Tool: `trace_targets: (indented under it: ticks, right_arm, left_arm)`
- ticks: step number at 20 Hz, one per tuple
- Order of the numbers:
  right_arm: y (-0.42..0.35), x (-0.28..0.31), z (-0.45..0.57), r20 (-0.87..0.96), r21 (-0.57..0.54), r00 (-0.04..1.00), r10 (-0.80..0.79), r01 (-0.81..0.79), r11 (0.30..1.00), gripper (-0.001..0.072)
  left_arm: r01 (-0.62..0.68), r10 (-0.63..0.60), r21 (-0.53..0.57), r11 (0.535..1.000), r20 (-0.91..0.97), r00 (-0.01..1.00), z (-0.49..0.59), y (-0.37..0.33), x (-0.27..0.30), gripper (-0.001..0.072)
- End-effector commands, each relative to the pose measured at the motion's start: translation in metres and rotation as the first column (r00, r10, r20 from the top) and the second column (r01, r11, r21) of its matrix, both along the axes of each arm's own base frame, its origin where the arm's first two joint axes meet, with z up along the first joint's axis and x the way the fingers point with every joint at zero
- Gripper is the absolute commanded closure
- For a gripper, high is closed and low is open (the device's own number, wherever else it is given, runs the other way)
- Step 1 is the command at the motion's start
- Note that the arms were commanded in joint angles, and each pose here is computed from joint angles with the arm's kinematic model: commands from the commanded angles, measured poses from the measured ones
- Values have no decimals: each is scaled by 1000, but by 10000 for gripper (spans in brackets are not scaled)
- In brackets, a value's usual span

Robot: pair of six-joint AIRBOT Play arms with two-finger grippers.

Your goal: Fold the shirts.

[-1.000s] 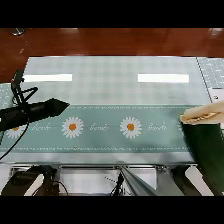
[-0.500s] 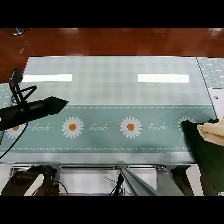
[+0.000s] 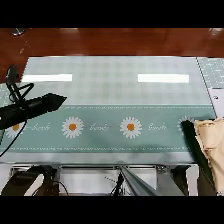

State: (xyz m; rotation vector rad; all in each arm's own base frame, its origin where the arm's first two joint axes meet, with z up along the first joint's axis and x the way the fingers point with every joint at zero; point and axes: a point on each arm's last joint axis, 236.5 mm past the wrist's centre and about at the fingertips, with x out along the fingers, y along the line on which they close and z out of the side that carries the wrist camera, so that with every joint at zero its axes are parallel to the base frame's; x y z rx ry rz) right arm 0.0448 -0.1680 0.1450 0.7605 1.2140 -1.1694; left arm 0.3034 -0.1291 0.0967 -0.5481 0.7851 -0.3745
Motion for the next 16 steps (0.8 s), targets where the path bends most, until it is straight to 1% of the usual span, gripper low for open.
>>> trace_targets:
  ticks: [1, 2, 4, 5, 6, 7, 8, 9, 10, 11, 12, 13, 14, 15, 16]
  right_arm:
    - [-7, -1, -10, -34, 20, 999, -8, 8, 1000, 79]
    - [-13, 12, -8, -2, 29, 1000, 28, -27, 999, 81]
    - [-20, 42, -1, 67, 70, 991, 115, -120, 990, 82]
    - [-23, 56, 4, 103, 95, 985, 139, -149, 984, 93]
    - [-25, 80, 11, 178, 116, 970, 167, -189, 975, 132]
    - [-23, 112, 21, 293, 132, 934, 203, -250, 959, 286]
    - [-17, 148, 34, 424, 143, 874, 239, -325, 935, 503]
    - [-3, 191, 51, 563, 126, 770, 300, -438, 890, 687]
    - [12, 228, 66, 654, 84, 673, 345, -518, 851, 687]
    - [28, 266, 78, 707, 5, 573, 415, -591, 807, 687]
    - [46, 298, 84, 710, -89, 499, 497, -636, 766, 687]
    - [74, 327, 86, 677, -188, 424, 602, -691, 698, 687]
    - [109, 350, 84, 630, -261, 347, 695, -748, 610, 687]
    - [155, 366, 76, 565, -311, 256, 784, -815, 490, 687]
    - [194, 375, 61, 480, -337, 177, 859, -867, 367, 687]
  left_arm:
    - [-45, 45, -3, 999, 51, 998, 8, 7, 12, 682]
    - [-61, 61, -2, 998, 72, 996, 11, 10, 18, 683]
    - [-49, 46, 25, 998, 91, 995, 13, 11, 25, 682]
    - [-34, 31, 32, 999, 78, 996, 12, 9, 27, 682]
    - [-19, 17, 37, 999, 60, 998, 10, 7, 30, 683]
    - [-11, 8, 45, 999, 59, 998, 11, 6, 36, 683]
    - [-1, -1, 46, 999, 56, 998, 17, 4, 45, 682]
    - [22, -24, 45, 999, 48, 999, 25, 0, 52, 683]
    - [59, -61, 46, 997, 43, 997, 37, -8, 59, 683]
    - [121, -126, 70, 990, 70, 989, 54, -21, 67, 683]
    - [181, -193, 104, 978, 126, 973, 74, -37, 77, 684]
    - [218, -236, 123, 968, 159, 959, 89, -53, 86, 684]
    - [249, -271, 141, 958, 170, 947, 98, -68, 92, 684]
    - [276, -301, 164, 947, 149, 942, 95, -80, 93, 684]
    - [301, -322, 184, 936, 100, 941, 81, -90, 90, 684]
